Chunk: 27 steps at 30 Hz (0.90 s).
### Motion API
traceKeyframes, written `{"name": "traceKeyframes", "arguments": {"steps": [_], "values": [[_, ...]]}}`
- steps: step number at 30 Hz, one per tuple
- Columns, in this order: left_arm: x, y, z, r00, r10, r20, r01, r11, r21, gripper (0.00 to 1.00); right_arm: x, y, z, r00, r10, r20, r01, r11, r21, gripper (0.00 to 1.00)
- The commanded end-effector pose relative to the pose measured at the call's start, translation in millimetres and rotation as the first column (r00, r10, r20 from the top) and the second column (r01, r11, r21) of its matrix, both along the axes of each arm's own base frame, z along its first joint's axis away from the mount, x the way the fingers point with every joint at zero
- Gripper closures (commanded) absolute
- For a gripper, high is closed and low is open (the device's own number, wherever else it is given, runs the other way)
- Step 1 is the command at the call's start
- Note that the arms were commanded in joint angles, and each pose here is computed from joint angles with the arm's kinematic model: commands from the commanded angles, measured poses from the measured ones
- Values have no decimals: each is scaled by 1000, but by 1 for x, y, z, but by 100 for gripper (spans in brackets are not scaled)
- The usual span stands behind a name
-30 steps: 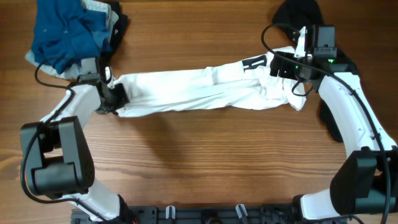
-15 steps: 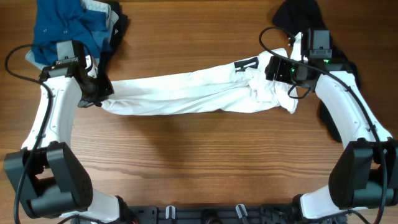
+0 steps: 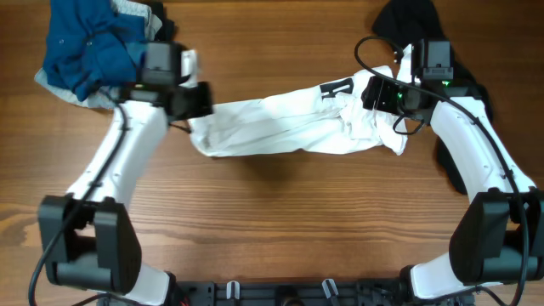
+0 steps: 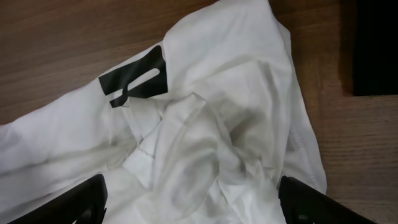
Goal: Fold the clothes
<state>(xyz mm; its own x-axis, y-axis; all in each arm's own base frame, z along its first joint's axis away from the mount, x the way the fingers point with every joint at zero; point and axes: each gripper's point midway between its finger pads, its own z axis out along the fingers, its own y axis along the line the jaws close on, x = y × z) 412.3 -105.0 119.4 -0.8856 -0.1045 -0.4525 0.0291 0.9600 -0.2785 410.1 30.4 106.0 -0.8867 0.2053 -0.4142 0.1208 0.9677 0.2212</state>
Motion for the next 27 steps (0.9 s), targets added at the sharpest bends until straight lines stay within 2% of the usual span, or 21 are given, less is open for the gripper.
{"name": "traceKeyframes", "arguments": {"steps": [1, 7, 17, 18, 19, 21, 22, 27], "values": [[0, -52, 18, 995, -82, 58, 87, 993, -76, 96, -4, 2, -10, 1000, -7, -28, 7, 1000, 23, 11], [-4, -99, 10, 984, -158, 77, 165, 981, -98, 96, -4, 2, -9, 1000, -7, -28, 7, 1000, 23, 11], [-10, -139, -23, 974, -223, 43, 227, 968, -104, 95, -4, 2, -10, 1000, -5, -28, 6, 1000, 22, 11], [-11, -143, -24, 972, -232, 46, 236, 966, -105, 91, -4, 2, -9, 1000, -5, -27, 6, 1000, 22, 11], [-12, -145, -25, 970, -237, 48, 241, 965, -105, 75, -3, 2, -9, 1000, -6, -26, 7, 1000, 22, 11], [-12, -151, -24, 967, -248, 60, 253, 962, -107, 15, -3, 2, -9, 1000, -7, -24, 8, 1000, 23, 11], [-12, -153, -23, 966, -251, 65, 256, 961, -108, 0, -3, 2, -9, 1000, -7, -24, 8, 1000, 23, 11], [-10, -152, -22, 966, -248, 71, 255, 961, -109, 0, 0, -2, -9, 1000, -16, -13, 16, 1000, 18, 7]]}}
